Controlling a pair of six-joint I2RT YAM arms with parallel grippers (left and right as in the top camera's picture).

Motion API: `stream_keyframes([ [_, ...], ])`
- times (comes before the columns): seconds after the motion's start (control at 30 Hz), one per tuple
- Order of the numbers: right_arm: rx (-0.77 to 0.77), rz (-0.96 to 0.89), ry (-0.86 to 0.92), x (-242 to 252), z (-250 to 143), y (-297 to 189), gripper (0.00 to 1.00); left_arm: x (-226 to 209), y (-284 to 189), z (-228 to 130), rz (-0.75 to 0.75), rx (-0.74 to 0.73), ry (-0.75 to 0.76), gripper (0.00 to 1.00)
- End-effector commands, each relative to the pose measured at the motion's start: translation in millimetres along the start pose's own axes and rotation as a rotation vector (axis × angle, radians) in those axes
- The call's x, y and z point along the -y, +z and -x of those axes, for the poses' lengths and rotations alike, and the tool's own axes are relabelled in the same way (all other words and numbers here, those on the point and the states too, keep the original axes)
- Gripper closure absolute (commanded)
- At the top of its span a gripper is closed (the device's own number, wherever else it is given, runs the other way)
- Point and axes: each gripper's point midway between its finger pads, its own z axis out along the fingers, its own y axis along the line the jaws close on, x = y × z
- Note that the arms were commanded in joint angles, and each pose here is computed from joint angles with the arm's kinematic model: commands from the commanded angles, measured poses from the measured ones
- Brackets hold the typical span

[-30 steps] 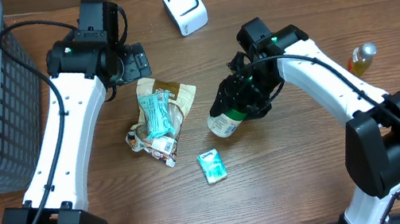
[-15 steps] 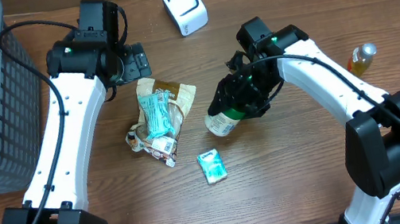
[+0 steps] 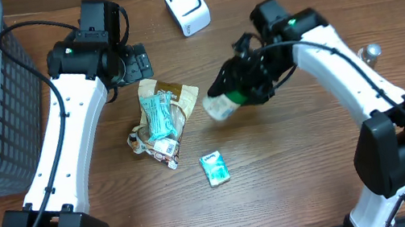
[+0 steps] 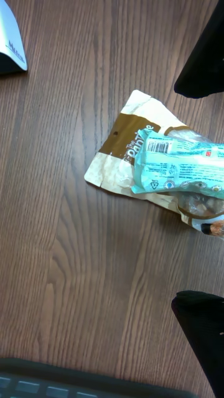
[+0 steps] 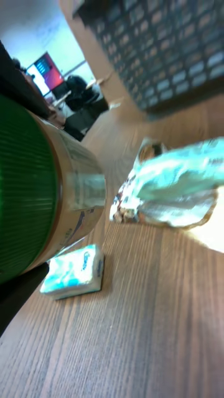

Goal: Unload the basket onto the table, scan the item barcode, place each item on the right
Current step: 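Carry the tub up to the white scanner and hold it there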

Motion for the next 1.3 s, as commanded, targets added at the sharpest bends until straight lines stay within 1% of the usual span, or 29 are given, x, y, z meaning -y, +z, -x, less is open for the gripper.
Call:
stream_keyframes([
  [0.0,0.062,0.083,-0.049,-29,4,-35,0.91,1,-9,6,-0.004,0.030,0.015,0.00],
  [0.17,0.071,0.082,-0.026,-24,6,-44,0.91,1,-9,6,-0.004,0.030,0.015,0.00],
  [0.37,0.069,0.076,-0.092,-23,4,-44,0.91,1,-9,6,-0.004,0.030,0.015,0.00],
  [0.53,0.078,0.079,-0.099,-25,6,-48,0.91,1,-9,6,-0.004,0.030,0.015,0.00],
  [0.67,0.104,0.070,-0.111,-31,9,-58,0.91,1,-9,6,-0.004,0.030,0.015,0.00],
  [0.9,0.188,0.001,-0.150,-40,17,-79,0.91,1,-9,6,-0.004,0.030,0.015,0.00],
  [1.27,0.236,-0.012,-0.192,-42,28,-83,0.91,1,-9,6,-0.004,0.030,0.015,0.00],
])
